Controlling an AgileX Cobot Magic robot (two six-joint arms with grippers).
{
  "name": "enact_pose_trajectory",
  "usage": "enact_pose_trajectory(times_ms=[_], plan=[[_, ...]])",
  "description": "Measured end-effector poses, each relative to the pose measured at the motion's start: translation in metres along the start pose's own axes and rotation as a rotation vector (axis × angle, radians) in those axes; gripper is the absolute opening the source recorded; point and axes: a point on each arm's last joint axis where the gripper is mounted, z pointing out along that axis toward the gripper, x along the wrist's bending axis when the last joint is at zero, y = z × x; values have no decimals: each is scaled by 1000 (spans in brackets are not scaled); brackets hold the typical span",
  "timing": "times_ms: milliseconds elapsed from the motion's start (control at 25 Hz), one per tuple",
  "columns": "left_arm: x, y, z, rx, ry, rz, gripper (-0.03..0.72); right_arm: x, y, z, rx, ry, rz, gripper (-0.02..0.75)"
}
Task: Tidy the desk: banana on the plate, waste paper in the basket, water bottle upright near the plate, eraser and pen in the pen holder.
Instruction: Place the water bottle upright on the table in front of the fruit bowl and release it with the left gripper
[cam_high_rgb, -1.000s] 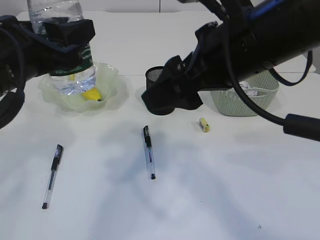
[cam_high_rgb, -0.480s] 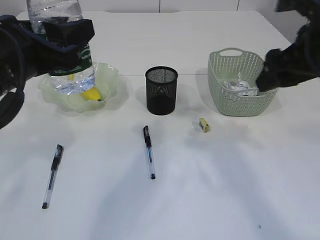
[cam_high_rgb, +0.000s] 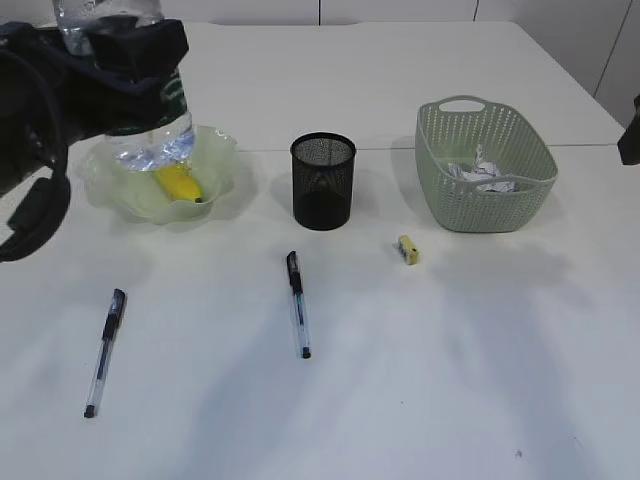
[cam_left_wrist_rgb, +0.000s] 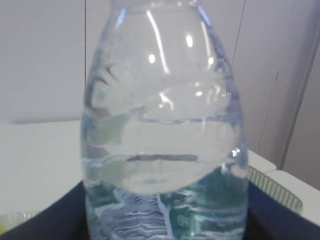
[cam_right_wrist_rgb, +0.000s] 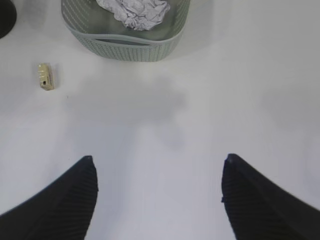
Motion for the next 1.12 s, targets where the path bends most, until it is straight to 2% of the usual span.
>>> enact_pose_trajectory(times_ms=[120, 280, 520, 760, 1120], plan=[[2, -12, 9, -60, 18, 16, 412, 0, 0, 0, 0, -1, -1, 574], [3, -38, 20, -51, 17, 54, 412, 0, 0, 0, 0, -1, -1, 574], [16, -92, 33, 86, -12, 143, 411, 0, 0, 0, 0, -2, -1, 573], [46, -119, 44, 162, 33, 181, 410, 0, 1, 0, -13, -3, -1, 573], [48, -145, 67, 189, -26, 205, 405, 0, 1, 0, -15, -4, -2, 573]])
